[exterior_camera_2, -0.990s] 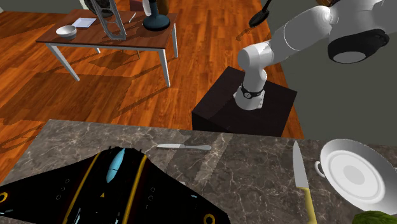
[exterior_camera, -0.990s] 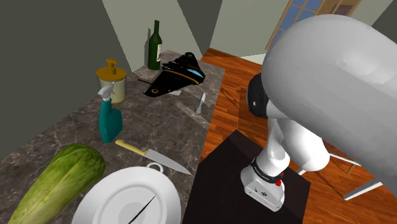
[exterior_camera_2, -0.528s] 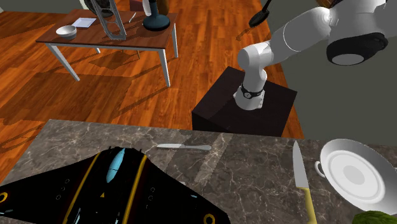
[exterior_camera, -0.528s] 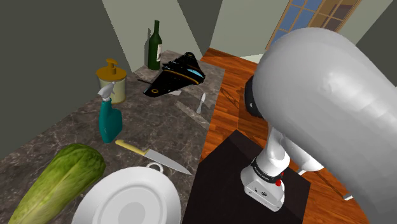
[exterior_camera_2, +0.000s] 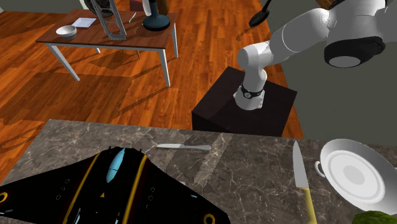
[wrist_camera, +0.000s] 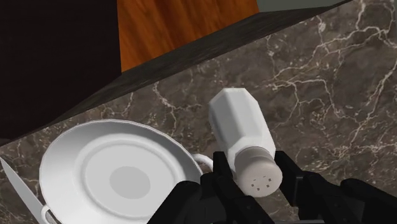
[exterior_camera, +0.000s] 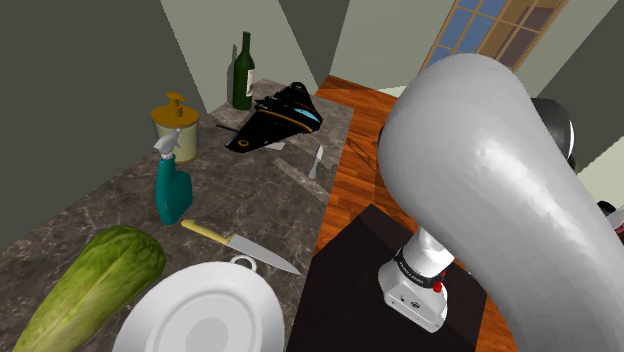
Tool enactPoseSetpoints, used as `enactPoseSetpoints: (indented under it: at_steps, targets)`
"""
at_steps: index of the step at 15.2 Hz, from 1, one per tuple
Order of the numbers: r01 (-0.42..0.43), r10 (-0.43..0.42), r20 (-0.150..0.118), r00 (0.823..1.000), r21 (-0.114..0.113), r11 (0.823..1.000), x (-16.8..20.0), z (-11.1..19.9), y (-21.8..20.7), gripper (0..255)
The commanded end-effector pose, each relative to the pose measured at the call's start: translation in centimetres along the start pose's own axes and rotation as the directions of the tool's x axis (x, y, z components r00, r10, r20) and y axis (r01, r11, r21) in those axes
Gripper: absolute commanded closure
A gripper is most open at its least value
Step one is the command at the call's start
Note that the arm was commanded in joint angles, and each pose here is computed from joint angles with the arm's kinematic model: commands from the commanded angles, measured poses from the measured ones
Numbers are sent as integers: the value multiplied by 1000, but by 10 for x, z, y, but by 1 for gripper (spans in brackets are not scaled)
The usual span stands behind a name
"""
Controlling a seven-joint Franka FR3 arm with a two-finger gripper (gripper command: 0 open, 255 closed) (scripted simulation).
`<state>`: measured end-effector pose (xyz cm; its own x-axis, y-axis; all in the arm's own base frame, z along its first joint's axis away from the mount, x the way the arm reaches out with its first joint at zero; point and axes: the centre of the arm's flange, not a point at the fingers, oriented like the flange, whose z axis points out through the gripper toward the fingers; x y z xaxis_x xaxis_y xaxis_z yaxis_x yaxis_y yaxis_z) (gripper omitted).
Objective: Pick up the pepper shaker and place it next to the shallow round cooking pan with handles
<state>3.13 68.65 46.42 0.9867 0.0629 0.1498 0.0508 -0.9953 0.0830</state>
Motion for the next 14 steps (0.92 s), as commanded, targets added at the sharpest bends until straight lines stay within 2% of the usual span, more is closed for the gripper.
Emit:
enactPoseSetpoints:
  at_steps: [1, 14]
  targets:
    - [0, 0, 0, 1000, 1, 1000, -2, 11, -1, 255]
    - [0, 0, 0, 1000, 1, 1000, -13, 78, -6, 255]
